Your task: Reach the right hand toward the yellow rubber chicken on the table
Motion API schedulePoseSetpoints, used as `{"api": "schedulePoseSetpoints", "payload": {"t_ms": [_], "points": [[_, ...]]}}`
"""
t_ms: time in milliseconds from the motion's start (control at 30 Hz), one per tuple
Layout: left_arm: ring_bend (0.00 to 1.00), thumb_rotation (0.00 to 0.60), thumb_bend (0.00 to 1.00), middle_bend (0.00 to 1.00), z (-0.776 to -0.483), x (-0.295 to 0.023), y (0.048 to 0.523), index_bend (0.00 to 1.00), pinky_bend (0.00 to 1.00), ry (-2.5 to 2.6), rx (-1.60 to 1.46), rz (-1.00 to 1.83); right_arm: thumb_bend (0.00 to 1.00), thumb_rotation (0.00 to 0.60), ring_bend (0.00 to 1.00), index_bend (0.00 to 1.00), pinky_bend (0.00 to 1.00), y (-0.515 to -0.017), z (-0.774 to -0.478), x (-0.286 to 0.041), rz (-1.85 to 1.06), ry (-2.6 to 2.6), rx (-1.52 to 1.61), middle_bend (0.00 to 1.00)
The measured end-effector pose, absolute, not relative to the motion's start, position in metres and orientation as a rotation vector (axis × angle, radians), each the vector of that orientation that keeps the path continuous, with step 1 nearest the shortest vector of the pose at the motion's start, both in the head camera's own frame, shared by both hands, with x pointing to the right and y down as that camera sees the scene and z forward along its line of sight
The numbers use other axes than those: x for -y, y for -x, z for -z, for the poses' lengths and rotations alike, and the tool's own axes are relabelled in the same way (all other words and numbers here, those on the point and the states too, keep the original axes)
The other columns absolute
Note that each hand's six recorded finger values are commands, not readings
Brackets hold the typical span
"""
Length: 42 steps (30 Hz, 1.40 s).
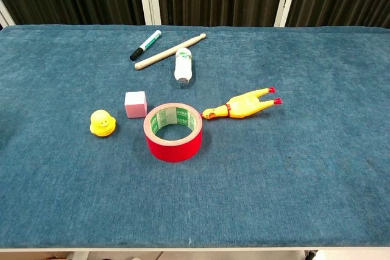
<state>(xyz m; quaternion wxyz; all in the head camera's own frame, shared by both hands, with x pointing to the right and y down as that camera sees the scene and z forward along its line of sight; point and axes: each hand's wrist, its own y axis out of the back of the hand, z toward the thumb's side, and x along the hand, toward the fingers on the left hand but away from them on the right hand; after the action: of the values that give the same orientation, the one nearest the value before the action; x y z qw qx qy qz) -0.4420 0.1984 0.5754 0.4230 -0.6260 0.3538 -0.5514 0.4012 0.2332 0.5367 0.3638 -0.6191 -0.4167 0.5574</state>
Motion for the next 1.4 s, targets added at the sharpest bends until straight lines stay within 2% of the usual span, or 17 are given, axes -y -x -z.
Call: {"api": "schedulePoseSetpoints", "payload": {"t_ms": [633, 833, 1267, 1400], "points": [[0.00, 0.600, 0.29, 0.00, -0.572, -0.200, 0.441, 0.10, 0.10, 1.554, -0.893, 1.375, 0.23, 0.600, 0.13, 0.00, 0.20, -0.397, -0.543, -0.229, -1.422, 1.617, 1.055, 0.10], [0.00, 0.600, 0.29, 0.00, -0.572, -0.200, 0.443, 0.10, 0.10, 1.550, -0.900, 1.380, 0.23, 0.600, 0.13, 0.00, 0.20, -0.381, -0.568, -0.215, -1.407, 1.702, 0.950, 0.10], [0.00, 0.600, 0.29, 0.00, -0.571, -0.198, 0.445, 0.10, 0.10, 1.548, -0.905, 1.380, 0.23, 0.600, 0.13, 0.00, 0.20, -0.305, -0.642, -0.137, -1.379, 1.832, 0.584, 0.11], [0.00, 0.600, 0.29, 0.00, -0.571, -0.198, 0.446, 0.10, 0.10, 1.548, -0.903, 1.383, 0.23, 0.600, 0.14, 0.04, 0.20, -0.284, -0.660, -0.122, -1.369, 1.857, 0.564, 0.14]]}}
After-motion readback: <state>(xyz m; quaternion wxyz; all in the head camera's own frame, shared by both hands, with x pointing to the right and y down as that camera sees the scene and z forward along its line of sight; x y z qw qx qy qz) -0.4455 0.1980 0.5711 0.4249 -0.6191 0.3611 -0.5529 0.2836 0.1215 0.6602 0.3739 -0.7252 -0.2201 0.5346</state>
